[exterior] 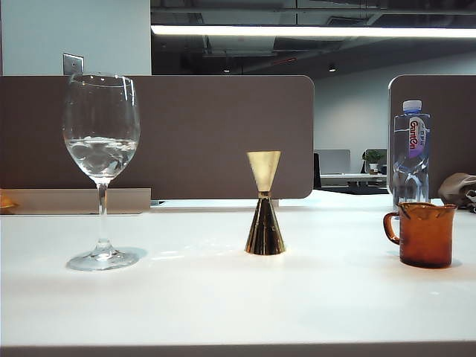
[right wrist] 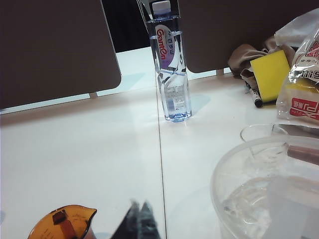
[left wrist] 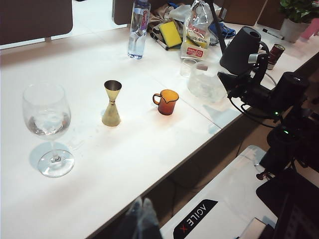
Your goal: Pick up the small amber measuring cup and pour the water in it into the jigger, then pick up the jigger and pour the water in it into the wine glass.
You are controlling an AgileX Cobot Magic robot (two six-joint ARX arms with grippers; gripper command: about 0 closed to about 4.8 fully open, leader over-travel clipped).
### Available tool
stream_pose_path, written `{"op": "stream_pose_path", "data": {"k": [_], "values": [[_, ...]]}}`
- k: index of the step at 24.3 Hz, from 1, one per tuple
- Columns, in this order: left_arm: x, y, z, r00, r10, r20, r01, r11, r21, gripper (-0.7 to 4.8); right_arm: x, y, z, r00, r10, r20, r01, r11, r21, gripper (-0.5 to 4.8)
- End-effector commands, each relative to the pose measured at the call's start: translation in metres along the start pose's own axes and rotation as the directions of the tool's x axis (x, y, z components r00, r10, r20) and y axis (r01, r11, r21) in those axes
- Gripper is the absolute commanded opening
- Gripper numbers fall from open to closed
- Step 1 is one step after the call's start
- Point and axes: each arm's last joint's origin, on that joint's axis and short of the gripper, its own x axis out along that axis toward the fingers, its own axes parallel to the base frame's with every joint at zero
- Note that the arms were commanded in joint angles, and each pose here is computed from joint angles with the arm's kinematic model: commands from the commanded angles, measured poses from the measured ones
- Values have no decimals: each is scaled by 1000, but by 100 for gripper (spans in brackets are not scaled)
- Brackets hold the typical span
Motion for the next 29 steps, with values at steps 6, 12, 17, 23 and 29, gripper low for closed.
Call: {"op": "stream_pose_path", "data": {"k": [6,12,17,23,29], "values": [[-1,0,0,1000,-3,1,3,1000,4,-2,0,-1,-2,1000,-12,-4,11,1000,-27,-5],[-1,0,0,1000,-3,1,3,1000,4,-2,-1,-7,-15,989,-65,-133,43,986,-159,-5],[-1,0,0,1000,-3,1,3,1000,4,-2,-2,-5,-21,979,-50,-198,-6,961,-276,-5],[-1,0,0,1000,-3,1,3,1000,4,-2,-2,-4,-21,979,-38,-201,-10,972,-236,-5],[-1,0,0,1000,-3,1,3,1000,4,-2,-2,-4,-21,979,-40,-200,-2,979,-203,-5]]}}
